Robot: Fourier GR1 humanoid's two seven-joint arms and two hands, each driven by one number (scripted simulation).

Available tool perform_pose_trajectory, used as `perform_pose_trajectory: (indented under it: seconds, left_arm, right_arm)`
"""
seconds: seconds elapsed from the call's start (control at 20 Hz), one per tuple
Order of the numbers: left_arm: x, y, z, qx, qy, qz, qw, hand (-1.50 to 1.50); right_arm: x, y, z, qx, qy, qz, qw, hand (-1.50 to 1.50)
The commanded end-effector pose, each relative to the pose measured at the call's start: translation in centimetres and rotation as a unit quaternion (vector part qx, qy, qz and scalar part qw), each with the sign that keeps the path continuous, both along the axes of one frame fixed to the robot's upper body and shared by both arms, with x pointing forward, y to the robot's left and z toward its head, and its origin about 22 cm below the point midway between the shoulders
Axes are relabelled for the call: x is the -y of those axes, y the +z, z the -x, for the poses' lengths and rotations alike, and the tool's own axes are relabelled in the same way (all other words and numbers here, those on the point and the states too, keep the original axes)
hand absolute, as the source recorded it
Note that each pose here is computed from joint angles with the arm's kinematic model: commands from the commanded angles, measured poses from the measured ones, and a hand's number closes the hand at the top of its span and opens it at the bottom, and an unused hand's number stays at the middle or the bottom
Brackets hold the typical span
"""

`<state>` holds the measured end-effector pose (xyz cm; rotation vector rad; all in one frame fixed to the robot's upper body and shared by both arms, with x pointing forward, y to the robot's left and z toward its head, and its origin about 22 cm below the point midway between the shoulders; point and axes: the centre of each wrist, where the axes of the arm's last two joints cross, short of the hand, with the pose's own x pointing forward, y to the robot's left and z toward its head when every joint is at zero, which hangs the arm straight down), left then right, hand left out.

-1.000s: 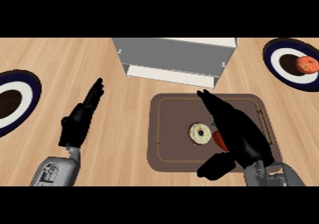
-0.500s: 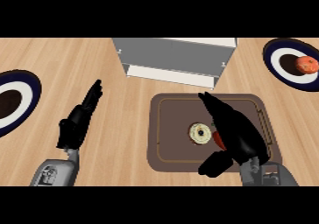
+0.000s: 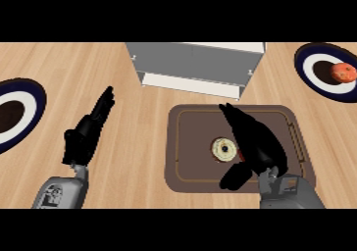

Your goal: Pick the cupcake from the tray and place it in the tiered shelf

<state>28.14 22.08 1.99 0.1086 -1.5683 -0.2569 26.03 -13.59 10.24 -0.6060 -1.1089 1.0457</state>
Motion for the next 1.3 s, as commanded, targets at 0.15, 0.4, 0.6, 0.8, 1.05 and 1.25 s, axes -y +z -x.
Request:
perform_pose_trajectory:
  seconds: [0.15,0.4,0.6,0.8,1.05,1.25]
  left_arm:
    - [-0.4,-1.6,-1.0,0.007,-0.004,0.000,1.0000,0.00]
    - [-0.4,-2.1,0.6,0.000,0.002,-0.006,1.0000,0.00]
    - [-0.5,-1.3,-1.1,0.004,-0.001,0.001,1.0000,0.00]
    - [-0.5,-0.4,0.4,0.003,-0.001,0.003,1.0000,0.00]
    - [0.2,-1.5,0.5,0.002,0.003,-0.006,1.0000,0.00]
    - [0.0,-0.7,0.5,-0.002,0.001,-0.007,1.0000,0.00]
  right_arm:
    - [1.5,-0.3,-1.2,-0.001,-0.005,0.014,1.000,-1.50]
    - [1.4,-3.9,0.5,-0.009,0.002,0.020,1.000,-1.50]
    - [0.0,-3.9,-1.0,-0.016,-0.005,0.014,1.000,-1.50]
    - [1.1,-3.5,-1.8,-0.019,0.005,0.018,1.000,-1.50]
    - [-0.4,-5.5,-0.7,-0.027,0.001,0.023,0.999,-1.50]
    - [-1.1,-6.5,-0.2,-0.039,0.011,0.022,0.999,1.50]
